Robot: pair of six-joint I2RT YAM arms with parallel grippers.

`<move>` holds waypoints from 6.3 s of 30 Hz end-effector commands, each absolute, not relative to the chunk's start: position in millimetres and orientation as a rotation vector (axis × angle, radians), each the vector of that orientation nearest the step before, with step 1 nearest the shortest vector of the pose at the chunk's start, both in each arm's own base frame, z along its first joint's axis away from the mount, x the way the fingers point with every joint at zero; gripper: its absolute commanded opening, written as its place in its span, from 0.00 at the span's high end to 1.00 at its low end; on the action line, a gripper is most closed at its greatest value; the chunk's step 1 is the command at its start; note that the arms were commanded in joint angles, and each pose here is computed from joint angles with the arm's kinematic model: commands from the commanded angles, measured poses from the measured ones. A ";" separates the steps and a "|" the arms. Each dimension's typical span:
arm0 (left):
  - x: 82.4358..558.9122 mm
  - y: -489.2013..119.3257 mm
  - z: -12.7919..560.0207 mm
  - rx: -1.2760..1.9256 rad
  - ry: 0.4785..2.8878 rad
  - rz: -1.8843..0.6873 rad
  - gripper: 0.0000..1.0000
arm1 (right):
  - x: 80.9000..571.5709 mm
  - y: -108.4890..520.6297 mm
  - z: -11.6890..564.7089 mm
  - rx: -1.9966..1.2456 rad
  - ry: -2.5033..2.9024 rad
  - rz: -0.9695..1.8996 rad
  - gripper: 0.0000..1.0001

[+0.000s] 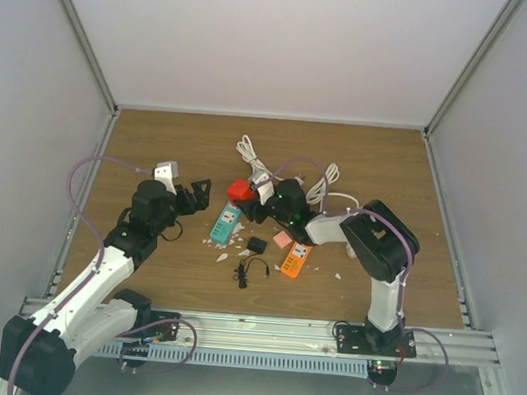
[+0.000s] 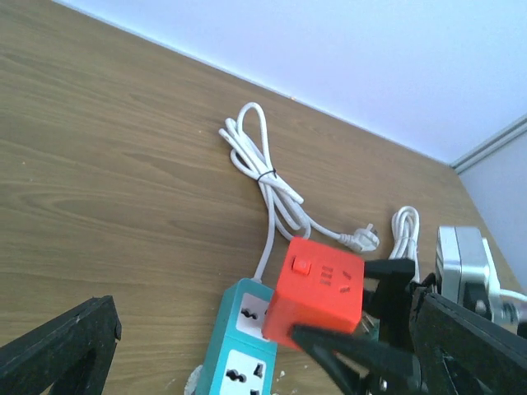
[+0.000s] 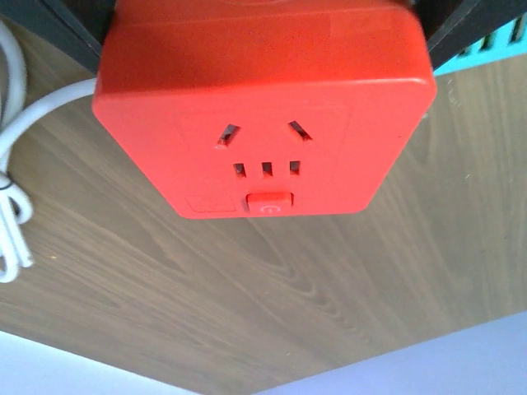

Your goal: Insert the plug

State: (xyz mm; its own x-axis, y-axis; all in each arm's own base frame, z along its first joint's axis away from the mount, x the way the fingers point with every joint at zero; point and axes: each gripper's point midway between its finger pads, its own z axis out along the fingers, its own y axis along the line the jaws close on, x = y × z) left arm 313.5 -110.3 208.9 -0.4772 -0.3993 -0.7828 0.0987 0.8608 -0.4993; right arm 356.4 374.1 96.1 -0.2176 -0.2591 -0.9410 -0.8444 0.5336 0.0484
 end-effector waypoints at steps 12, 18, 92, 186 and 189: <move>327.0 -117.9 208.3 -0.183 1.947 -0.701 0.01 | 388.5 399.6 122.9 -0.835 1.595 0.907 0.99; 330.0 -116.5 207.5 -0.182 1.941 -0.704 0.01 | 383.3 403.5 111.2 -0.869 1.604 0.950 0.99; 363.9 -229.8 82.8 0.166 2.198 -0.754 1.00 | 334.5 367.5 6.9 -0.950 1.838 0.860 0.06; 243.6 -269.4 40.2 0.589 2.459 -0.143 0.18 | 297.3 141.6 134.0 0.093 2.039 0.529 0.00; 245.0 -274.4 36.8 0.597 2.454 -0.166 0.15 | 297.3 142.2 134.4 0.089 2.036 0.532 0.00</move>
State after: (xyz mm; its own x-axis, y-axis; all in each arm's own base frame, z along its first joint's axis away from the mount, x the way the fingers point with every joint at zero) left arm 239.1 -262.5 35.1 -0.7114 0.4147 -0.5673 0.4604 0.8850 0.0696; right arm 297.7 144.9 133.2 -0.5235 0.2783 -0.8053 -0.1477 0.9012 0.4075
